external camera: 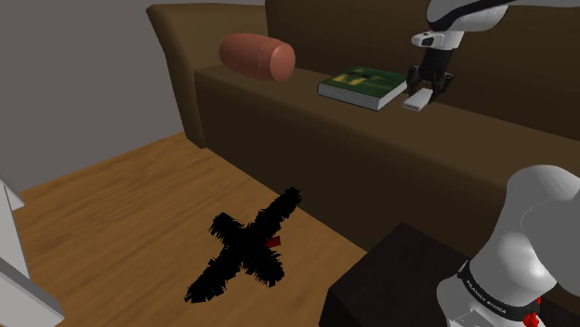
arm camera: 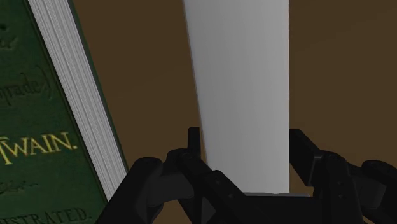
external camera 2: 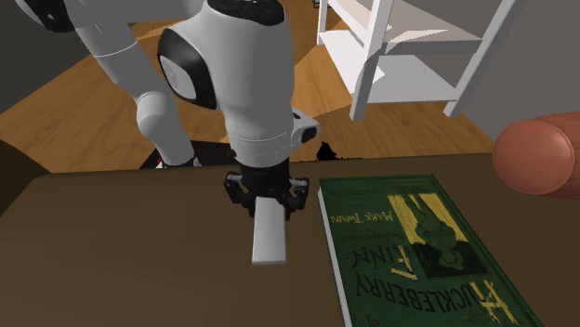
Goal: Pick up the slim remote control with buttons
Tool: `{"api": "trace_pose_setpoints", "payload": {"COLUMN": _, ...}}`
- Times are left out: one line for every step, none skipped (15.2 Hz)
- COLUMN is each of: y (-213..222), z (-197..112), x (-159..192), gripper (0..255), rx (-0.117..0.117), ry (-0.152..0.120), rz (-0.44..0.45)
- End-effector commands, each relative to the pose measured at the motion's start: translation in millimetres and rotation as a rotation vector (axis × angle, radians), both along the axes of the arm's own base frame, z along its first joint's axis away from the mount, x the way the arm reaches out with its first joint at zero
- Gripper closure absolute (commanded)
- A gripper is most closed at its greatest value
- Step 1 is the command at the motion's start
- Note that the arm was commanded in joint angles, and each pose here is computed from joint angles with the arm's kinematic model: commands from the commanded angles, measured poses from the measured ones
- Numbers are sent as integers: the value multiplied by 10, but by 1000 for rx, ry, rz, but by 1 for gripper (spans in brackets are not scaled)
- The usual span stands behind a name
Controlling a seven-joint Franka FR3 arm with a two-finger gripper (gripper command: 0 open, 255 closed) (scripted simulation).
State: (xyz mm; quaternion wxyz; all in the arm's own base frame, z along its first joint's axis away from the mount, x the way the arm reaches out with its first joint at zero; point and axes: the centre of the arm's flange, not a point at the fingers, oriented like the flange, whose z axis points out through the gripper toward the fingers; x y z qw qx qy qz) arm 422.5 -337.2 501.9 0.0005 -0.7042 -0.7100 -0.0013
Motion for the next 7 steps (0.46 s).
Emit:
{"api": "trace_pose_setpoints", "payload": {"y": -3, "z": 104, "x": 2, "gripper": 255, "rx": 0, "ry": 0, "rz": 0}}
{"api": "trace_pose_setpoints", "payload": {"y": -3, "z": 157, "x": 2, "gripper": 255, "rx": 0, "ry": 0, "rz": 0}}
{"api": "trace_pose_setpoints", "payload": {"y": -3, "z": 210, "x": 2, "gripper": 255, "rx": 0, "ry": 0, "rz": 0}}
{"api": "trace_pose_setpoints", "payload": {"y": -3, "z": 263, "x": 2, "gripper": 255, "rx": 0, "ry": 0, "rz": 0}}
{"api": "trace_pose_setpoints", "payload": {"y": -3, "z": 316, "x": 2, "gripper": 255, "rx": 0, "ry": 0, "rz": 0}}
{"api": "trace_pose_setpoints", "payload": {"y": -3, "z": 323, "x": 1, "gripper": 255, "rx": 0, "ry": 0, "rz": 0}}
{"api": "trace_pose_setpoints", "payload": {"y": -3, "z": 323, "x": 2, "gripper": 255, "rx": 0, "ry": 0, "rz": 0}}
